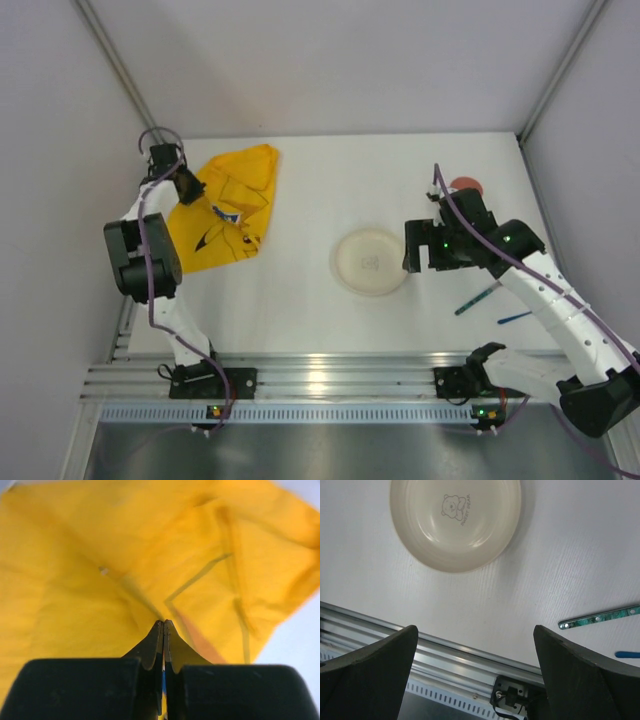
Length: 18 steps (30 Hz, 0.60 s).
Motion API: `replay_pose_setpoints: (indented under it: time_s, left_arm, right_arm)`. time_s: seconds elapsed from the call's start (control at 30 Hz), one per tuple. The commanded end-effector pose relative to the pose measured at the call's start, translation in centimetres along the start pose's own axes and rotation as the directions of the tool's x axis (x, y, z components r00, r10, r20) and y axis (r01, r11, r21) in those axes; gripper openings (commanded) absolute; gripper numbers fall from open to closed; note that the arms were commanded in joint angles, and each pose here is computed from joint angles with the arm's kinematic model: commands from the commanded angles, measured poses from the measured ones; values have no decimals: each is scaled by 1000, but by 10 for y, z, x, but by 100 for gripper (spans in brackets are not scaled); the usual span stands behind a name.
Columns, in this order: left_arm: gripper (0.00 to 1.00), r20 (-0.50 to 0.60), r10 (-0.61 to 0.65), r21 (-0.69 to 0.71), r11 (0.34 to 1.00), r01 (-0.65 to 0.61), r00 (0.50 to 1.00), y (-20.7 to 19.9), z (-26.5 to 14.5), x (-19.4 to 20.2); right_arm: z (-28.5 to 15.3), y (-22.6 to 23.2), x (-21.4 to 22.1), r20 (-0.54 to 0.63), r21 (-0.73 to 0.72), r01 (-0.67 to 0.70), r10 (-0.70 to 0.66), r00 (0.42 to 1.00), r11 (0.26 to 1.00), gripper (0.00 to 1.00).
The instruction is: Set the dinner table for one person
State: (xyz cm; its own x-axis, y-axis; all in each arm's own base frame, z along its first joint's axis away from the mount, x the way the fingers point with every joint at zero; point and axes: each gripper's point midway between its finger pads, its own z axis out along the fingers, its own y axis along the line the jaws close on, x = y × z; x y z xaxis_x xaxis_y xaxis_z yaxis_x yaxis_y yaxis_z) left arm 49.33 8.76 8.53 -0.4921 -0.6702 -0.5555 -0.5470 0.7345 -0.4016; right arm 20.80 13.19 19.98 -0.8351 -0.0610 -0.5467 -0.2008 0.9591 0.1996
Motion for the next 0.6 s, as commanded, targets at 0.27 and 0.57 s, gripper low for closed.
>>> replay_pose_setpoints:
  time_s: [0.27,0.57]
  left_arm:
    - [0,311,839,376,323,-868,447,-344,-144,178]
    - [98,164,871,400,371,-838,464,-331,-156,291]
  right_arm:
    - [-17,11,-16,74,-73,30,-25,997,997,100]
    - [-25,12,-3,89,-111,8,2,996,994,100]
